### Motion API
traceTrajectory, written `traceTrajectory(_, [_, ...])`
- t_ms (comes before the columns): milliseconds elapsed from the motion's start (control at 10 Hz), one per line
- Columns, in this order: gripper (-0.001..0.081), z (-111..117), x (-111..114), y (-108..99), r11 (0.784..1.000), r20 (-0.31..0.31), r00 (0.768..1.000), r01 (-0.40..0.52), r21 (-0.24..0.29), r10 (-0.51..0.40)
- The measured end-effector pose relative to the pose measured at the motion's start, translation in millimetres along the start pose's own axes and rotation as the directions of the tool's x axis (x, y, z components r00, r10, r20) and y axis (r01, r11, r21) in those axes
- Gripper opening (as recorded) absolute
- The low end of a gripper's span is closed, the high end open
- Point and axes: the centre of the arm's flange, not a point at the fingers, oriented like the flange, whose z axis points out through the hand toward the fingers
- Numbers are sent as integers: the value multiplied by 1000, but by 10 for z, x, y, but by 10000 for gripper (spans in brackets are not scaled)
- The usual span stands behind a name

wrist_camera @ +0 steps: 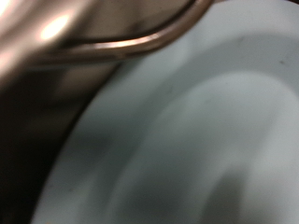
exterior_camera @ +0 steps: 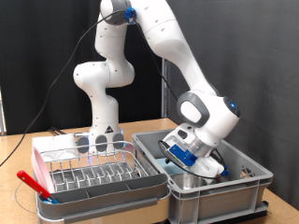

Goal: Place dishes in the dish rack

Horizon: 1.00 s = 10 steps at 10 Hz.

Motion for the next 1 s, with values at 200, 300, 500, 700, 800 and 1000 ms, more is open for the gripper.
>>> traceTrajectory(200, [809,64,13,18,1000,0,1000,1,-3,-1])
traceTrajectory(300, [809,69,15,21,1000,0,1000,1,-3,-1])
traceTrajectory(500, [809,78,19,29,1000,-2,1000,3,-5,-3])
traceTrajectory(700, [809,92,36,45,1000,-17,1000,4,-21,-4])
traceTrajectory(800, [809,95,48,50,999,-28,1000,2,-33,-3])
traceTrajectory(1000, [809,91,54,33,999,-38,999,-1,-46,0])
